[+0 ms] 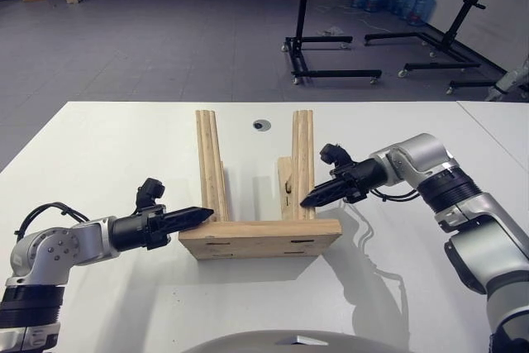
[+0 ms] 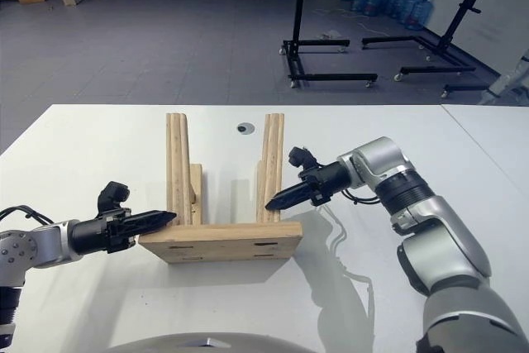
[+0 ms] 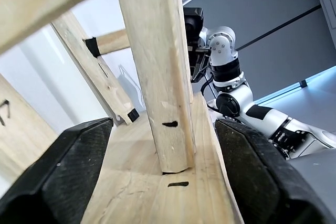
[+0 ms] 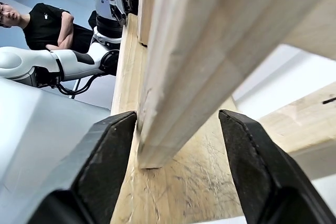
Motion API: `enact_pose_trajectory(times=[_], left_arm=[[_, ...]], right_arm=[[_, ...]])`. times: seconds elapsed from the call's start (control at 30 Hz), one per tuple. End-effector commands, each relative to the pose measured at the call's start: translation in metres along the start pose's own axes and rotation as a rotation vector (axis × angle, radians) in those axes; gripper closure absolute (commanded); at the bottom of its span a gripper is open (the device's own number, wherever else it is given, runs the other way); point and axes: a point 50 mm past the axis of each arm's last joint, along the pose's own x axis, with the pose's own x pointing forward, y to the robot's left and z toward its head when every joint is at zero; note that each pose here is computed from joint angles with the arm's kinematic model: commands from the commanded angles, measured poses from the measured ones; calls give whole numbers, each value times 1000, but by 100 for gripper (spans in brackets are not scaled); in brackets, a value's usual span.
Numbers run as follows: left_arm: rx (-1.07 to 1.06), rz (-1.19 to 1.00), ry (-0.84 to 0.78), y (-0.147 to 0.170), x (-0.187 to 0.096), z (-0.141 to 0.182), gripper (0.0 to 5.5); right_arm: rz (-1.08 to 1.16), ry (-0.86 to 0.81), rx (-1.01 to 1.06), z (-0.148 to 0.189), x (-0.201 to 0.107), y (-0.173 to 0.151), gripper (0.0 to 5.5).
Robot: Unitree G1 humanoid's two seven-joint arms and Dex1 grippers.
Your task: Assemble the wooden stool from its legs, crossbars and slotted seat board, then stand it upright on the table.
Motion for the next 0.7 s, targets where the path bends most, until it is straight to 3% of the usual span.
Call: enact_pose_trajectory(times=[0.03,0.23,0.43,0.57,0.63,0.7], left_arm=[[63,-6,-47,-4,-1,17,194],[99,-26,-54,-8,2,26,194],[174,29,-65,-10,-11,37,194],[372,113,-103,-19,-28,56,194],[616,239,-110,-23,-41,67,194],[876,396,8,-17,-53,63,194]], right_arm=[[-19,-46,-8,16,-13,15,265],[-10,-88,18,16,-24,24,265],[-100,-142,57,-21,-52,18,265],[-153,-254,37,-41,-69,16,265],[-211,-325,-71,-59,-73,16,265],[-319,-369,-231,-82,-71,18,265]])
